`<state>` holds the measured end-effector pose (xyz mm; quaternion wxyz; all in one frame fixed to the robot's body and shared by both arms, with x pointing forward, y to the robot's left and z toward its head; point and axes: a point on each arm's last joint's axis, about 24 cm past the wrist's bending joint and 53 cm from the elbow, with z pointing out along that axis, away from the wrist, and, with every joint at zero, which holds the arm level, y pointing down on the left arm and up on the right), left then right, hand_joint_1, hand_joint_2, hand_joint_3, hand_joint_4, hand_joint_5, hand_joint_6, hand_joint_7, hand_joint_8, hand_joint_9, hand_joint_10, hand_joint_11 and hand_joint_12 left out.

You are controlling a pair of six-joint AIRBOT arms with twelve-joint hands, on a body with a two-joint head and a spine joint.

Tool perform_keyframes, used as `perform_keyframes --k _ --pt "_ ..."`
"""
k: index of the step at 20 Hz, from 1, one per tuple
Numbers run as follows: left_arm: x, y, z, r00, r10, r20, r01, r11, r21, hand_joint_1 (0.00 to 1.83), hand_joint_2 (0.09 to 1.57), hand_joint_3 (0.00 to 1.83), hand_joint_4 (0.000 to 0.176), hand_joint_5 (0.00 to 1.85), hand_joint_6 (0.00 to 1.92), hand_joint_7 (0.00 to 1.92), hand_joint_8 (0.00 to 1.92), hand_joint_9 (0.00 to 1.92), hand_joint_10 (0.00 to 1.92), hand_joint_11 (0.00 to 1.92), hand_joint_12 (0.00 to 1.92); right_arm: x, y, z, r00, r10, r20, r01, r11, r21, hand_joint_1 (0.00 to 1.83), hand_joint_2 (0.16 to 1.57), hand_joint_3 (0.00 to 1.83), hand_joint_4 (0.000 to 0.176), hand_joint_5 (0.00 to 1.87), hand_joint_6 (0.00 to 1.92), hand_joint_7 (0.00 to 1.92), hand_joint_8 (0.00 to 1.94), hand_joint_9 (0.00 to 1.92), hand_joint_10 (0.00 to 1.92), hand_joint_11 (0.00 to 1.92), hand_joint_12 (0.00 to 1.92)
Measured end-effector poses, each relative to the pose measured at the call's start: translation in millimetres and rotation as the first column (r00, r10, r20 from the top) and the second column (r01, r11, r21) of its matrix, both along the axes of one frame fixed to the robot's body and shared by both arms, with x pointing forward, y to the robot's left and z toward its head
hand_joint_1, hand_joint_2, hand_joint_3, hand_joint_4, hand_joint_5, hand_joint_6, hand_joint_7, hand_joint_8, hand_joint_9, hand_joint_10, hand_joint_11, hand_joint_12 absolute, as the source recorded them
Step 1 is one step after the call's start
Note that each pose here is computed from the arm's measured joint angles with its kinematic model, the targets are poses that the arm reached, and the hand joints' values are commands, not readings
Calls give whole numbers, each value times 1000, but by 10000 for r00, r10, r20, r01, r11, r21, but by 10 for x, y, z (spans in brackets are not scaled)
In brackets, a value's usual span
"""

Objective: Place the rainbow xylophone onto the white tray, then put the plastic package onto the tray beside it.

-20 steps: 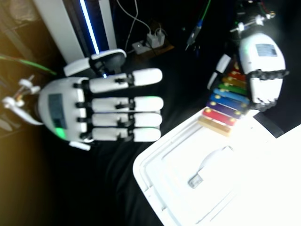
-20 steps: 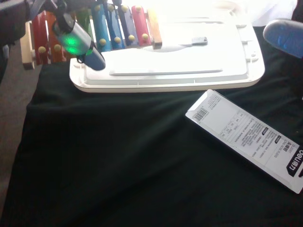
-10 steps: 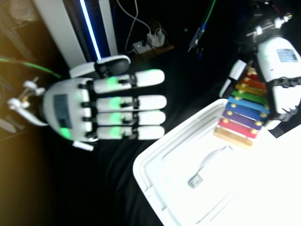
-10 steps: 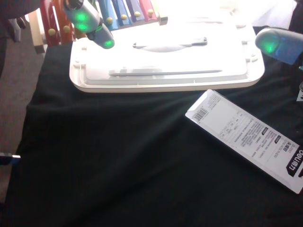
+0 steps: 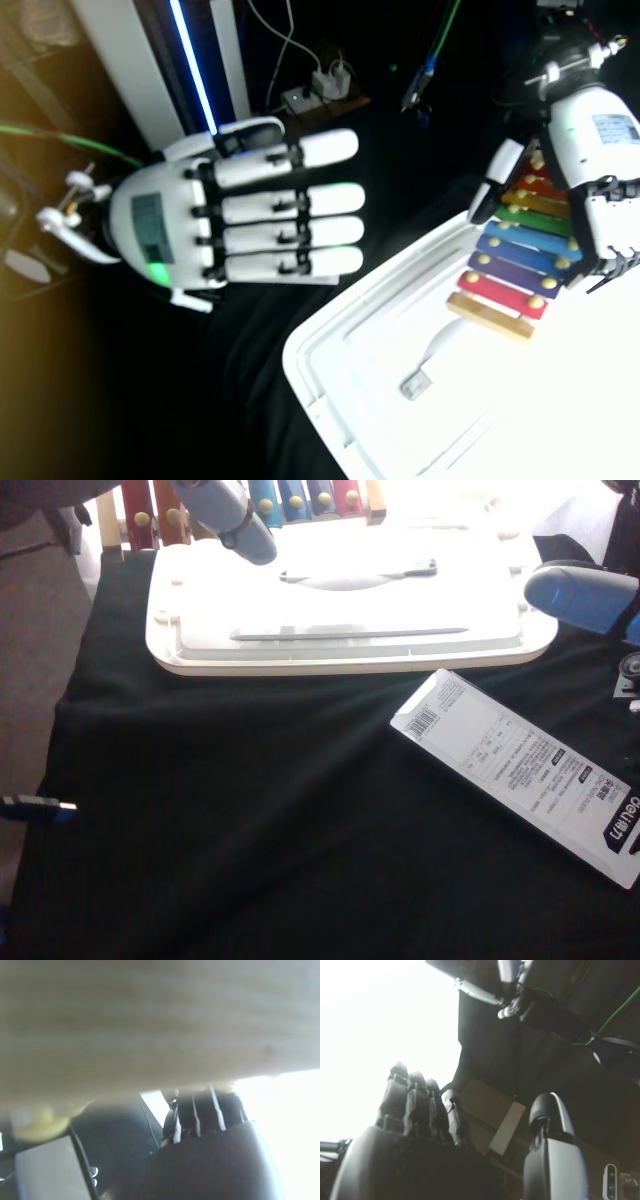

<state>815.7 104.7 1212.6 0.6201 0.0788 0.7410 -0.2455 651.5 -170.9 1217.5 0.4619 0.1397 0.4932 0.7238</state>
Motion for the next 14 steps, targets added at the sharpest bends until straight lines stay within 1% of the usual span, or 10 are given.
perform_keyframes --k 1,4,5,7,8,9,10,11,12,14 --pt "13 -9 -12 10000 12 7 -12 10000 8 1058 1127 1 96 25 1515 312 1343 382 1521 464 1742 5 -4 18 10000 6 3 -6 10000 71 618 980 0 118 25 0 29 3 0 0 9 4" --pt "5 -64 -50 10000 -56 40 56 10000 -68 1061 1110 0 43 107 1343 338 1220 382 1429 440 1712 -1 16 62 9999 101 106 -103 9998 144 565 974 0 119 26 3 52 9 2 1 18 7" --pt "4 -69 -55 10000 -53 25 54 9999 -131 1061 1116 1 41 108 1331 336 1229 385 1453 455 1736 -4 18 64 9999 119 109 -121 9998 154 576 961 0 123 28 3 53 7 9 3 23 9" --pt "1 -67 -84 10000 -35 -51 33 9997 -249 1113 1114 0 30 137 1285 349 1204 391 1426 436 1743 -10 26 67 9998 151 128 -154 9997 163 594 959 0 105 23 0 46 2 7 2 24 9" --pt "5 -65 -94 10000 -21 -64 20 9997 -245 1113 1125 2 29 175 1172 383 1032 372 1316 344 1668 -10 26 66 9998 151 125 -153 9998 161 602 948 0 104 24 1 46 2 9 2 29 11" --pt "11 -52 -105 10000 10 -68 -12 9996 -269 1119 1120 0 10 229 1037 446 861 393 1157 298 1538 -10 29 72 9998 165 133 -167 9997 172 604 951 0 98 22 0 44 1 8 1 31 11" --pt "12 -43 -110 10000 32 -53 -34 9995 -310 1019 1124 0 0 285 598 501 448 443 721 226 1292 -14 37 75 9997 201 136 -204 9996 181 599 948 0 92 22 0 45 1 13 3 45 17" --pt "20 -33 -127 9999 65 -90 -68 9995 -323 928 1102 0 0 354 261 513 165 493 359 137 1085 -18 51 84 9995 276 133 -279 9994 205 616 940 0 95 24 1 44 1 13 3 46 17" --pt "24 -23 -133 9999 84 -102 -87 9995 -309 885 1089 0 7 392 103 504 45 500 179 68 1030 -25 57 87 9994 322 136 -325 9992 217 627 945 0 85 29 3 47 2 16 4 46 17" --pt "45 -21 -122 9999 126 -67 -129 9992 -380 936 1031 0 0 429 15 527 7 550 63 2 1079 -30 68 84 9992 367 132 -369 9991 208 646 928 0 101 36 4 49 1 13 1 42 14"
